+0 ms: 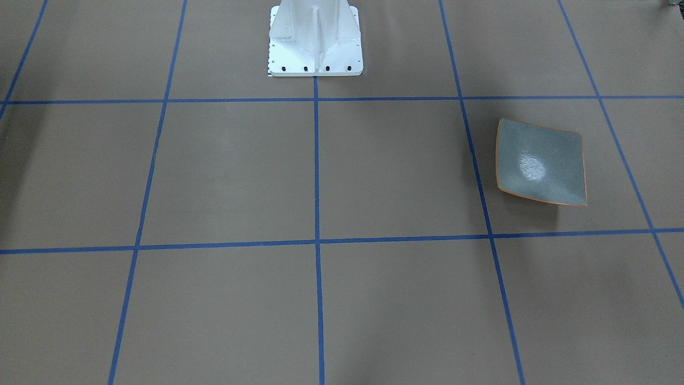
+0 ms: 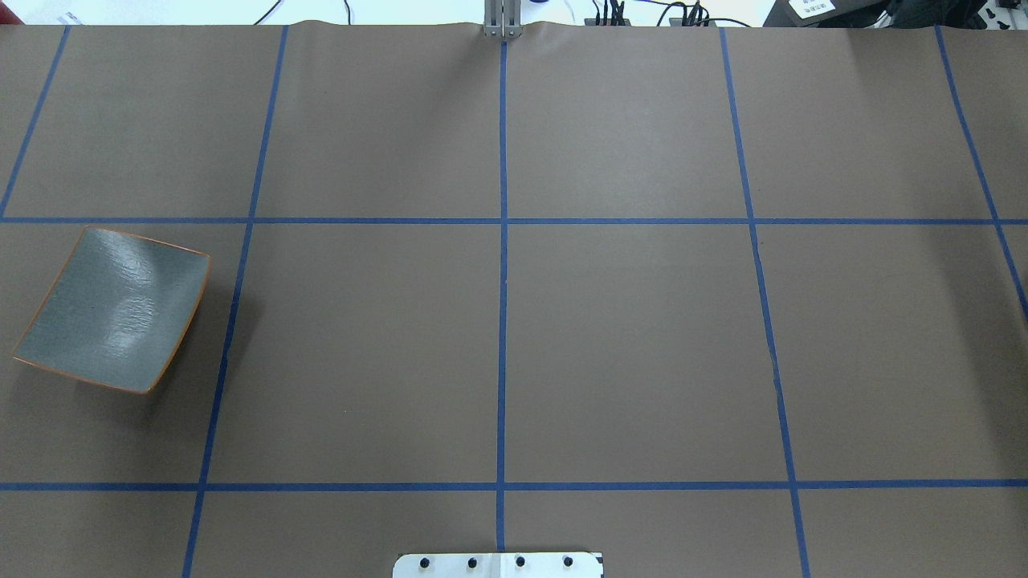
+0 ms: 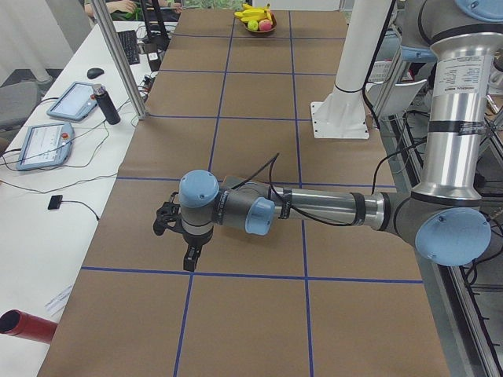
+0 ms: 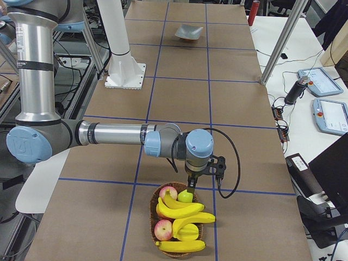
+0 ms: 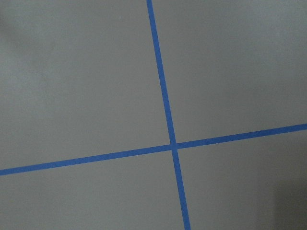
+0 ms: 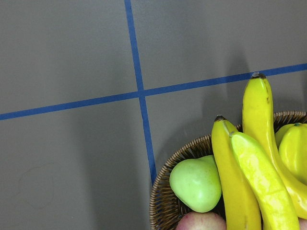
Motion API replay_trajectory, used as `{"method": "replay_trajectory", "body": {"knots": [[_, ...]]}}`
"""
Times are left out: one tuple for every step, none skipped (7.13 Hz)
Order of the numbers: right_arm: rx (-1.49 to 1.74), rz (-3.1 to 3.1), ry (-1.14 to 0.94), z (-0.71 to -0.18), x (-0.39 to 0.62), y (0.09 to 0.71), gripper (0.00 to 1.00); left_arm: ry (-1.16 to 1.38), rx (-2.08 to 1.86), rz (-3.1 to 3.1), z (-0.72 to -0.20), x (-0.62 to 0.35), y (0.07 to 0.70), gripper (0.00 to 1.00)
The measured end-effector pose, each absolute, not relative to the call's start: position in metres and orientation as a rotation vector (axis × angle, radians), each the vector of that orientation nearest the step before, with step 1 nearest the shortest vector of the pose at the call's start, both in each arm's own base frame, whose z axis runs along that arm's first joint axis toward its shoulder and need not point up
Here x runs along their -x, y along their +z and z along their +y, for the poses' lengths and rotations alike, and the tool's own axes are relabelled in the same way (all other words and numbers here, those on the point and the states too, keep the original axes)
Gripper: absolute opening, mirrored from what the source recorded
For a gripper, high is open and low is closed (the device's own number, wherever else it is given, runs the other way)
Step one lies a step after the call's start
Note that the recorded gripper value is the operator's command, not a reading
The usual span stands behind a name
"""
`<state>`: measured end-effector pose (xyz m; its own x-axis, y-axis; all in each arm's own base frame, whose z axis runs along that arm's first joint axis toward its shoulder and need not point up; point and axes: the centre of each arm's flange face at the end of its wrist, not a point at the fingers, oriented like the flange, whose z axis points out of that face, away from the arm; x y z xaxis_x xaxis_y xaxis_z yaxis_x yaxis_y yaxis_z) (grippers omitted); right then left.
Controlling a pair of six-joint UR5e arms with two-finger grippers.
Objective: Transfer all bananas from basket to plate
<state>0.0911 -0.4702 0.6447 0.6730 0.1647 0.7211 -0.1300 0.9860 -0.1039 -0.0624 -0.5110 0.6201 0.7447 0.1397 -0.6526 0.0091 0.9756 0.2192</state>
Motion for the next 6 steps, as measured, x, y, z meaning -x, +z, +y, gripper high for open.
{"method": "replay_trajectory", "body": {"knots": [[0.046, -0.815, 0.167, -0.469, -0.091, 0.645, 1.0, 0.07, -0.209, 0.725, -0.508, 0.063, 0.624, 1.0], [0.048, -0.815, 0.167, -0.468, -0.091, 0.646, 1.0, 0.07, -0.204, 0.724, -0.505, 0.062, 0.627, 1.0], [0.048, -0.815, 0.167, -0.468, -0.091, 0.647, 1.0, 0.073, -0.21, 0.724, -0.5, 0.062, 0.631, 1.0], [0.047, -0.815, 0.166, -0.468, -0.091, 0.647, 1.0, 0.079, -0.226, 0.728, -0.497, 0.062, 0.633, 1.0], [0.046, -0.814, 0.164, -0.468, -0.091, 0.646, 1.0, 0.082, -0.232, 0.739, -0.492, 0.061, 0.637, 1.0], [0.047, -0.815, 0.165, -0.468, -0.091, 0.647, 1.0, 0.085, -0.235, 0.754, -0.485, 0.061, 0.641, 1.0]]}}
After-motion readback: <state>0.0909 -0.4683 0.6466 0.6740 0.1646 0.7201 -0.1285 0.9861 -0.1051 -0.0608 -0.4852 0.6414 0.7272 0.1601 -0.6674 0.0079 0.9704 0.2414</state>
